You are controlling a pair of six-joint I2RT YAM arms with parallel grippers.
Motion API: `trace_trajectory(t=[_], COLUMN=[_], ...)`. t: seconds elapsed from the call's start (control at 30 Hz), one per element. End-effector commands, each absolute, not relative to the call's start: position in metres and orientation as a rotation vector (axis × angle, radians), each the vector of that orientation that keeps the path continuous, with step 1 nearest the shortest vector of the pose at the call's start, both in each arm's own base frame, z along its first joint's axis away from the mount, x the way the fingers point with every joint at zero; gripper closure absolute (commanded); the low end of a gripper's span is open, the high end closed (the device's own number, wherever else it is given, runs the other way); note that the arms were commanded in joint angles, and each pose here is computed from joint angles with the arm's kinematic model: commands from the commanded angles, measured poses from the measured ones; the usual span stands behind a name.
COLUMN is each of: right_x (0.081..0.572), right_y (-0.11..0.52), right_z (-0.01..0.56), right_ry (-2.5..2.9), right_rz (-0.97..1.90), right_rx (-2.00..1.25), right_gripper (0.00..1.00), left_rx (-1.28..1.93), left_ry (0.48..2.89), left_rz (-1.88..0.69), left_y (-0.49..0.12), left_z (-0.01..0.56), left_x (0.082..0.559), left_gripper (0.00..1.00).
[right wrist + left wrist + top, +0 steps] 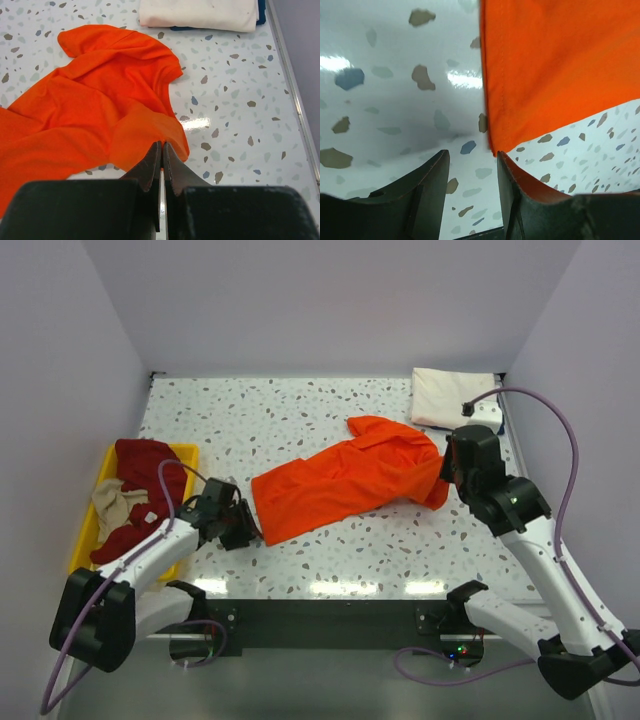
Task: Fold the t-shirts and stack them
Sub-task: Flatten the tshirt out
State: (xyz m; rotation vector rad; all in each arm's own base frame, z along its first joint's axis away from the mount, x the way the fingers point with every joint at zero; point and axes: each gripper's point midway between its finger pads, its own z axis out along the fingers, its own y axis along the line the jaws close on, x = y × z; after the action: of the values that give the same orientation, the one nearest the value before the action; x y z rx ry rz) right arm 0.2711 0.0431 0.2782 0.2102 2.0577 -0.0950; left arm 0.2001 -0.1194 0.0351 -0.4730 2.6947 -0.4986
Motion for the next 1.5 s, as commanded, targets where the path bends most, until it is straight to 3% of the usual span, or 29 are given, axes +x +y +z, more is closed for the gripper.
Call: trace_trajectory(t=[0.0,0.6,0.67,0.8,0.93,1.07,1.3,1.47], right_x=[0.272,0.277,0.276,0.275,0.268,0.252,0.19,0.138], right_y=[0.041,0.05,0.049,0.048,0.053,0.073,0.177,0.218], right_z=[0.28,0.274,0.273,0.272,0.264,0.241,0.16,0.099], right_ry=[2.043,2.051,2.054,2.056,2.084,2.159,2.386,2.535], right_rz=[-0.103,-0.061,-0.064,-0.066,-0.025,0.121,0.878,0.917], right_rx=[0.222,0.209,0.207,0.208,0.199,0.166,0.071,-0.084], right_gripper=[1.0,1.0,1.0,1.0,1.0,1.0,1.0,1.0], left_rx=[-0.529,-0.461,-0.457,-0.432,-0.386,-0.456,-0.633,-0.693], left_ry=[2.666,2.734,2.738,2.71,2.577,2.431,2.23,2.191], left_rz=[-0.606,-0.51,-0.479,-0.438,-0.278,-0.213,-0.164,-0.224], left_y=[-0.14,-0.159,-0.158,-0.155,-0.138,-0.093,-0.021,-0.006], left_z=[0.032,0.002,0.0,0.007,0.059,0.113,0.174,0.184], left_x=[0.194,0.187,0.187,0.195,0.24,0.284,0.331,0.346], left_gripper=[0.53,0.51,0.57,0.83,1.0,1.0,1.0,1.0])
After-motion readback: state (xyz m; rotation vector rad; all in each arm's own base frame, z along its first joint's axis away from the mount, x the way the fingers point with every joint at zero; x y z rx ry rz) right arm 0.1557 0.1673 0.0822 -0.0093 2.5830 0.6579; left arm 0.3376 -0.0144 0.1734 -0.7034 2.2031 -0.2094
